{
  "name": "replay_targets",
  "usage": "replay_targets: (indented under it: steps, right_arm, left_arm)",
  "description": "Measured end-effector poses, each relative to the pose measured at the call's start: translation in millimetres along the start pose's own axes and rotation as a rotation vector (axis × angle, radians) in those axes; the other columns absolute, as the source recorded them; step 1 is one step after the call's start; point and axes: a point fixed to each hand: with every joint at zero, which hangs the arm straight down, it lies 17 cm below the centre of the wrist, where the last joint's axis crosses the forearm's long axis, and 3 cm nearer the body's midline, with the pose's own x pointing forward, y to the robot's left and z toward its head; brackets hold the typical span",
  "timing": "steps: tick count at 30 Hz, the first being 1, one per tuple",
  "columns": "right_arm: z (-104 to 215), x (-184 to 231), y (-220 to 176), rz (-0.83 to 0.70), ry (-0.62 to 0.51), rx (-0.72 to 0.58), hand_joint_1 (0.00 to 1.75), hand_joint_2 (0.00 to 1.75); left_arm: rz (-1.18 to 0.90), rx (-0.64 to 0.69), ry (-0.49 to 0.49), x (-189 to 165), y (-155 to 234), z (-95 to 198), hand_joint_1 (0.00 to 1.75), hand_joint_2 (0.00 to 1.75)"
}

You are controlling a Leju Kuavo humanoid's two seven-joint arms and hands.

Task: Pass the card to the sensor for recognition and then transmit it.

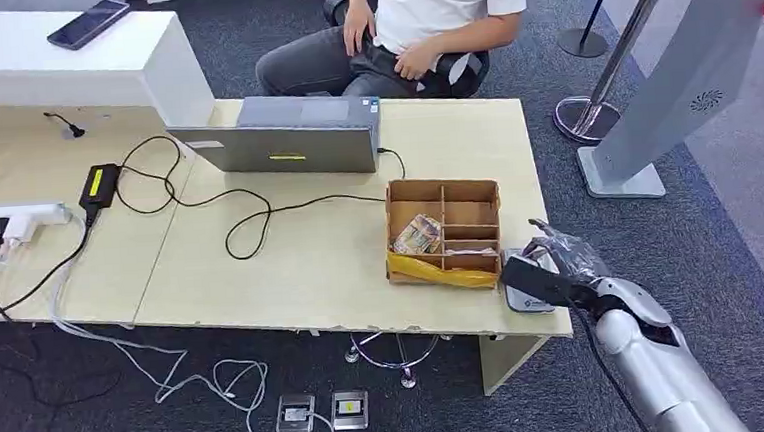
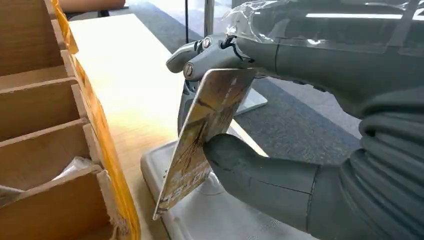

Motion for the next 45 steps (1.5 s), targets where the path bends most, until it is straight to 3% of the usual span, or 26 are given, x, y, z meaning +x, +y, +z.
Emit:
replay_targets:
  steps: [17,22,26,34,38,45]
  right_arm:
    - [-1,-17,-33,0.044,0.033,-0.050,1.75,1.75]
    - [-8,-12,-92,0.099,0.016,-0.135,1.75,1.75]
    - [-15,9,-171,0.162,-0.037,-0.256,1.75,1.75]
    - [-14,90,-321,0.238,-0.192,-0.513,1.75,1.75]
    - [-15,123,-358,0.245,-0.233,-0.561,1.75,1.75]
    - [-26,187,-384,0.311,-0.296,-0.567,1.75,1.75]
  left_arm:
    - [-0.011,-0.008,-0.005,2,-2,0,0.00,1.75]
    - [-0.025,-0.013,-0.021,6,-3,0,0.00,1.75]
    - [-0.038,-0.017,-0.033,11,-3,-1,0.00,1.75]
    - [-0.059,-0.035,-0.065,22,-1,-4,0.00,1.75]
    - [-0.061,-0.034,-0.073,25,0,-4,0.00,1.75]
    - [-0.079,-0.050,-0.090,28,-2,-4,0.00,1.75]
